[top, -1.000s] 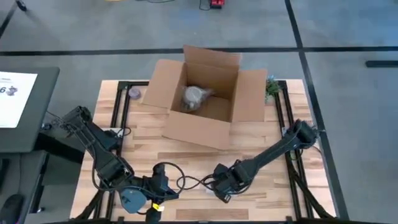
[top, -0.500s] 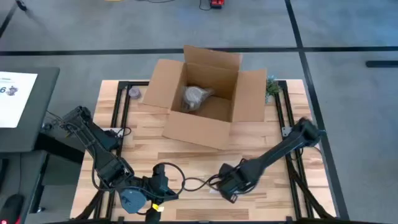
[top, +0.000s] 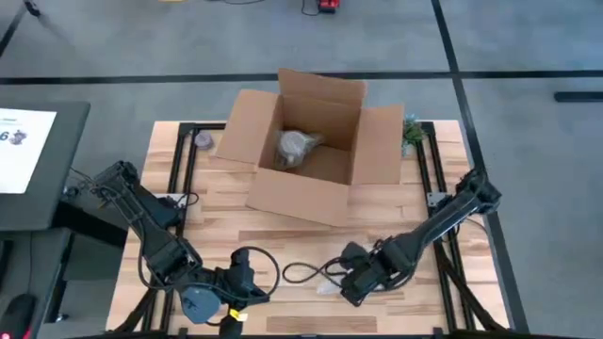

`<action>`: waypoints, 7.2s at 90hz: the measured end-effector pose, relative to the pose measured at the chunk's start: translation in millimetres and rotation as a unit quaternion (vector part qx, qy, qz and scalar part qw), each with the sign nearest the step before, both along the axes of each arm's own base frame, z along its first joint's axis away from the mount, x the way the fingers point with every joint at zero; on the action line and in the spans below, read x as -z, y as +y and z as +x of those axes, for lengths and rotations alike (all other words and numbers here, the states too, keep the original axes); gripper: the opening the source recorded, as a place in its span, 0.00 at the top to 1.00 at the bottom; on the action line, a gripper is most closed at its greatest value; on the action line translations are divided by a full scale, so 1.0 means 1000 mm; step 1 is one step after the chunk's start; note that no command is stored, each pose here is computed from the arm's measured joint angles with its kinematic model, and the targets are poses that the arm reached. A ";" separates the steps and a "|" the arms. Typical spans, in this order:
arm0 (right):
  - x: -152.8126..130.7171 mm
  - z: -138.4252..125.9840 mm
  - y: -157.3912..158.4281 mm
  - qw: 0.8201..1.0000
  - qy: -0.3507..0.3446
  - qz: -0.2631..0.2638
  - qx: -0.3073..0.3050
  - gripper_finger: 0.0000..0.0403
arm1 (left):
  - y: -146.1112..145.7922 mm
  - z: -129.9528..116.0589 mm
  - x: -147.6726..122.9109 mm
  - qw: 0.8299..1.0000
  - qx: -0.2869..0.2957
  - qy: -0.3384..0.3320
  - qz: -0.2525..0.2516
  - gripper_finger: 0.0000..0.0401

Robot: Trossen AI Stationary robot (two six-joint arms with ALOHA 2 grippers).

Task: Wrap mug
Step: Wrap the white blue mug with the transparent bubble wrap, then put the wrapped white blue mug into the cardboard box

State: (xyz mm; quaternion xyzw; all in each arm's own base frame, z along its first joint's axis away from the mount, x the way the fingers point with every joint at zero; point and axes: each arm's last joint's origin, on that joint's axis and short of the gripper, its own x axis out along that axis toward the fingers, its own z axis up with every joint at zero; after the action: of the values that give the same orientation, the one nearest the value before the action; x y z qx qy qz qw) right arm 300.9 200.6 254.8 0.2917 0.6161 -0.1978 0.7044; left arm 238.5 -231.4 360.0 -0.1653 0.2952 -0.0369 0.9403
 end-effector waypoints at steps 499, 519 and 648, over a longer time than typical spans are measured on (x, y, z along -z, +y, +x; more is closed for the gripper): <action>-0.131 0.001 0.082 0.851 -0.478 -0.063 -0.210 0.94 | 0.023 0.065 0.031 0.965 0.009 -0.234 -0.114 1.00; -0.130 -0.001 0.080 0.859 -0.466 -0.076 -0.201 0.94 | 0.049 0.025 -0.005 0.973 -0.011 -0.218 -0.074 1.00; -0.193 0.051 -0.229 0.926 -0.229 -0.300 -0.007 0.94 | 0.111 -0.058 -0.017 0.984 -0.135 -0.086 0.072 1.00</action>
State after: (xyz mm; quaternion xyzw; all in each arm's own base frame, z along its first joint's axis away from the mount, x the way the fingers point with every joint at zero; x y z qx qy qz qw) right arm 351.6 -28.2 447.7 0.0998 0.3521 -0.2957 0.8824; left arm 180.3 -120.6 376.7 -0.1315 0.1901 0.0978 0.9680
